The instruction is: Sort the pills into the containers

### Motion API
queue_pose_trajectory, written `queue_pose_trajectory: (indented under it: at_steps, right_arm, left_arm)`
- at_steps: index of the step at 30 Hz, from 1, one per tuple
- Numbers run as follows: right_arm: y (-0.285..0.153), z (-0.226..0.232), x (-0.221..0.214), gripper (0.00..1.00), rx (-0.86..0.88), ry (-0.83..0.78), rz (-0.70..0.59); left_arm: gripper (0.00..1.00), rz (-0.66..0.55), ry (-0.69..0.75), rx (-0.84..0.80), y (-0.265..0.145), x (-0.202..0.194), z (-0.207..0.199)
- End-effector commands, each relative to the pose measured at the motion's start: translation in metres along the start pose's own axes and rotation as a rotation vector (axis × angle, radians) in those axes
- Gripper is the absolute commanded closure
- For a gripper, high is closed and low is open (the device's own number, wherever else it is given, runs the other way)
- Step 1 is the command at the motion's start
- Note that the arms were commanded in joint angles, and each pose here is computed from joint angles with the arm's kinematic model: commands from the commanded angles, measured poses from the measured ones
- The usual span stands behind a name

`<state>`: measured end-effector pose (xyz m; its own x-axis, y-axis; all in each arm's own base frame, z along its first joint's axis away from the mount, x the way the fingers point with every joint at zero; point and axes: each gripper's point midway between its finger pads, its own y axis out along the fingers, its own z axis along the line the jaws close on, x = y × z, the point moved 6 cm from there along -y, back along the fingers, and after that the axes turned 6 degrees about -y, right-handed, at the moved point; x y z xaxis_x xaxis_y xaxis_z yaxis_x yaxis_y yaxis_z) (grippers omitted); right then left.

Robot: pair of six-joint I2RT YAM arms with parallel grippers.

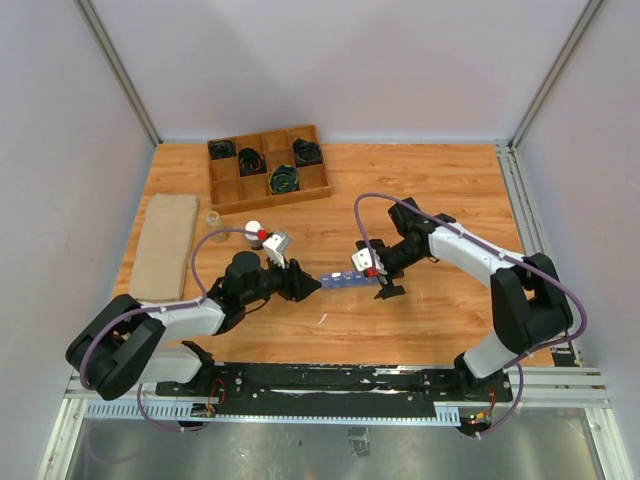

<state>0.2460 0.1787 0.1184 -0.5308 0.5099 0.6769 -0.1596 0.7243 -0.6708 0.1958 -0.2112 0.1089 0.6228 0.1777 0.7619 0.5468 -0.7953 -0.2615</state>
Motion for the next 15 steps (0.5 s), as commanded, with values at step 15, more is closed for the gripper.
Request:
queue_pose_trajectory:
  at_steps: [15]
  right_arm:
    - [0.027,0.003,-0.024,0.08,0.009,0.162,0.189]
  left_arm:
    - [0.64,0.071,-0.097,0.048,0.024,-0.002,0.010]
